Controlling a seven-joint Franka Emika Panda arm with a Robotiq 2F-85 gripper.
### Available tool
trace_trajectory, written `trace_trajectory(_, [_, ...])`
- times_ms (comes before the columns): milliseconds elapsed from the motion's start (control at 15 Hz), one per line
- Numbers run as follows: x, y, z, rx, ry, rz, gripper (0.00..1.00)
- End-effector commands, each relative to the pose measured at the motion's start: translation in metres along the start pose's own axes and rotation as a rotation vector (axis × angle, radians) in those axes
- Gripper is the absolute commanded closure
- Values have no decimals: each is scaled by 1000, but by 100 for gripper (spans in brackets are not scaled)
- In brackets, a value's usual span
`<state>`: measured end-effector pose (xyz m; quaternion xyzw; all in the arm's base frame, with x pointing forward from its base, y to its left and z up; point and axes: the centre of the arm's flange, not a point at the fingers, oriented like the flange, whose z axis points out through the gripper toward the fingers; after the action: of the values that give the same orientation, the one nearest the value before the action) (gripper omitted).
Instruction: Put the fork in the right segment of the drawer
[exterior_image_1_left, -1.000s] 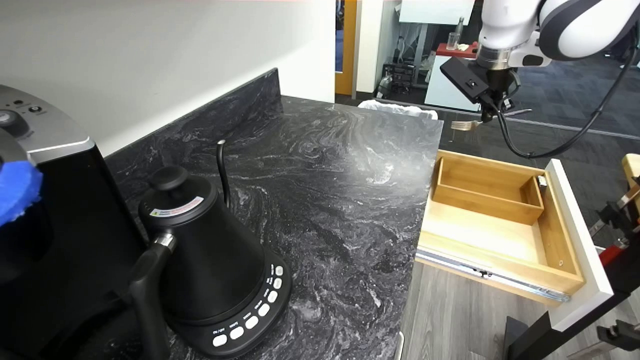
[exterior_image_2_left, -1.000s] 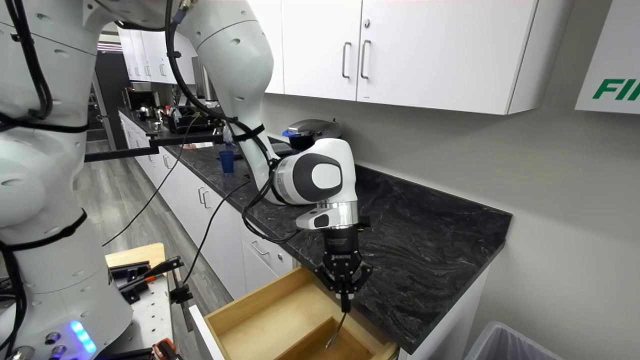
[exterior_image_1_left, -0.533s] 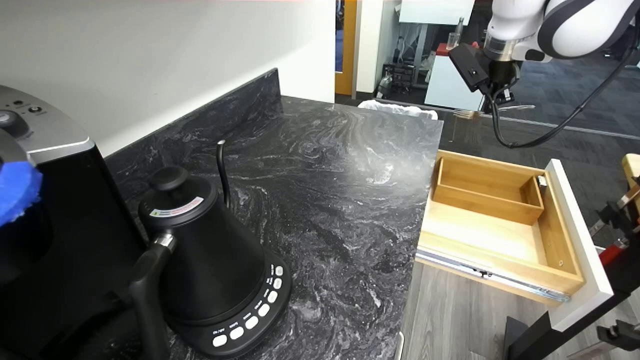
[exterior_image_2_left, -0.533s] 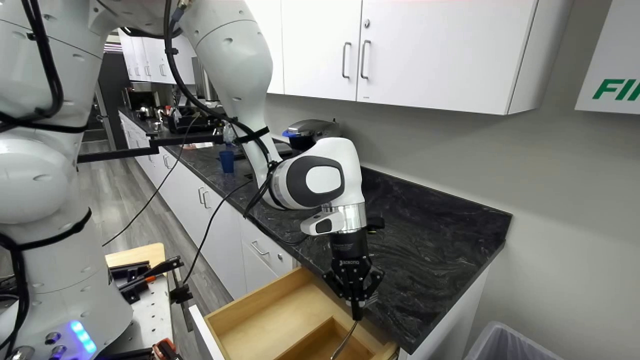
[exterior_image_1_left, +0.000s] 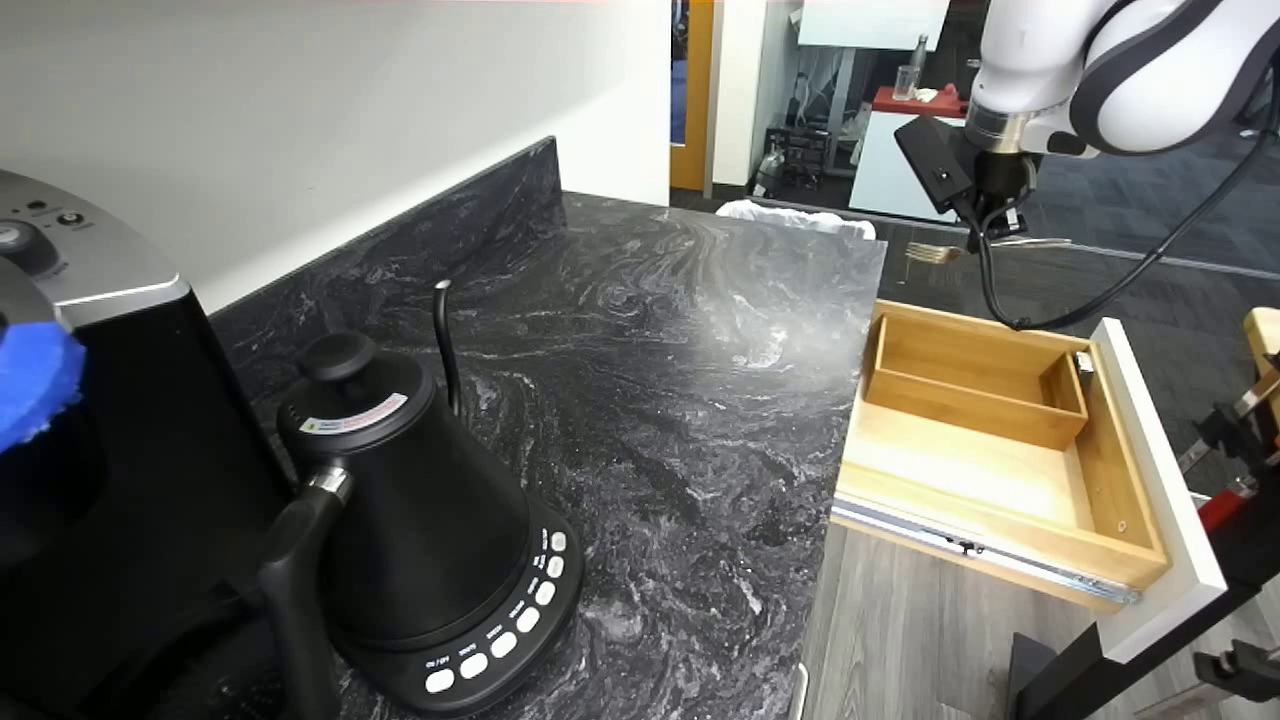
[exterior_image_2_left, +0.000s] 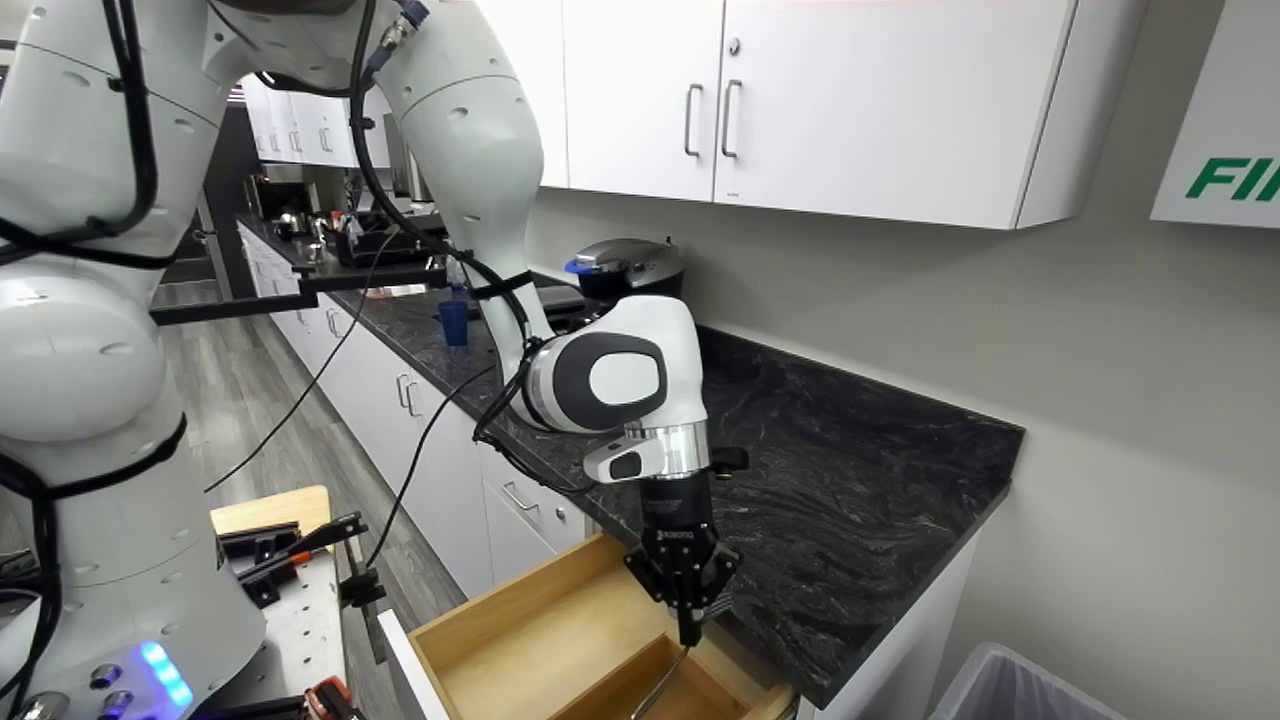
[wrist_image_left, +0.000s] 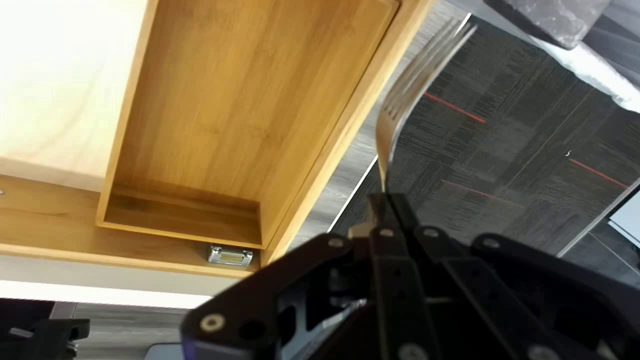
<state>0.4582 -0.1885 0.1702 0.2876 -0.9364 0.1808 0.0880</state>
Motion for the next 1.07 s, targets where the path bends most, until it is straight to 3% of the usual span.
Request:
trace_trajectory(0, [-2,14,-2,7,-24,7,98])
trace_trajectory(867, [-4,21,-5,-5,-2,1,96])
trace_trajectory(933, [-5,22,-4,-7,2,2,71])
trace_trajectory(1000, [-6,22,-3,-6,2,1,71])
